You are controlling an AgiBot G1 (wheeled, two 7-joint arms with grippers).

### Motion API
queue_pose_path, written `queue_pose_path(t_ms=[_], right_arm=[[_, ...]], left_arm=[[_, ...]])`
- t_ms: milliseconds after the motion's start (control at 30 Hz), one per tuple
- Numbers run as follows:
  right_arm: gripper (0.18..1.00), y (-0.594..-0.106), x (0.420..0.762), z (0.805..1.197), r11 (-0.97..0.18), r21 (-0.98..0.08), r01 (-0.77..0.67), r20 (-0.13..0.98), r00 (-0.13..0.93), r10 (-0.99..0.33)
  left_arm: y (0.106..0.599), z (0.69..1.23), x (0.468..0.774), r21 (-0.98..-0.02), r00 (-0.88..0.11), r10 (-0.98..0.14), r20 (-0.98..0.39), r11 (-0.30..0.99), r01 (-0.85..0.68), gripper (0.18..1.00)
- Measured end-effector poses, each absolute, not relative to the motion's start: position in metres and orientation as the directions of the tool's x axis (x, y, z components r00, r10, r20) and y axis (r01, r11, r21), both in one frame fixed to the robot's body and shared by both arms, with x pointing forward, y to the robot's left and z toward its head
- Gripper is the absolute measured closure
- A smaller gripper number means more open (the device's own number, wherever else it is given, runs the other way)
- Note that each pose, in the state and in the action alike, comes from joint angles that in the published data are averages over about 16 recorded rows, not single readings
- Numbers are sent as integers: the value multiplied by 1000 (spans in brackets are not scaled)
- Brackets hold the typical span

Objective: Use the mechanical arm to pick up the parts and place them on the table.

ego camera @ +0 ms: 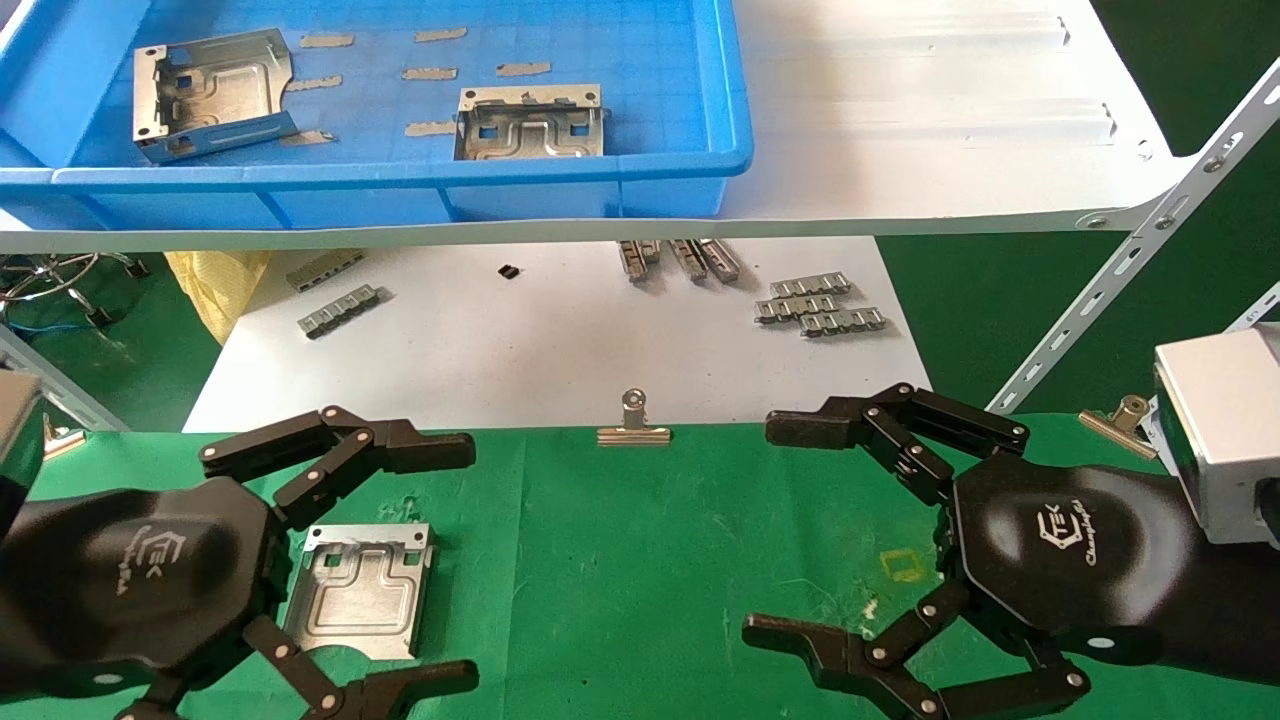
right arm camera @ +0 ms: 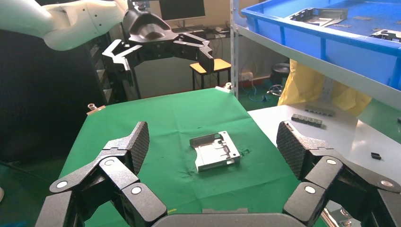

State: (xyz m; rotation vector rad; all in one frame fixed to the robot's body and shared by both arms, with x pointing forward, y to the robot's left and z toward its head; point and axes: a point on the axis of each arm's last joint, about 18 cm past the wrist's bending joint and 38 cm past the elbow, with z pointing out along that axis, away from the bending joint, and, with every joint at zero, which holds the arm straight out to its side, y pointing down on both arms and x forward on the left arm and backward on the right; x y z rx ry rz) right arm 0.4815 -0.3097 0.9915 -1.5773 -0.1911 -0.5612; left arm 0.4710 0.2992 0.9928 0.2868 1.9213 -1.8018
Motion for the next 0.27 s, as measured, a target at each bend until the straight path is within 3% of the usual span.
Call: queue_pose_path(t_ms=[267], right_arm=[[178,-310,481,992,-100,-888,449,460,862,-213]], left_arm=[[299,993,471,-877,-859,-175,-481,107,469,184]])
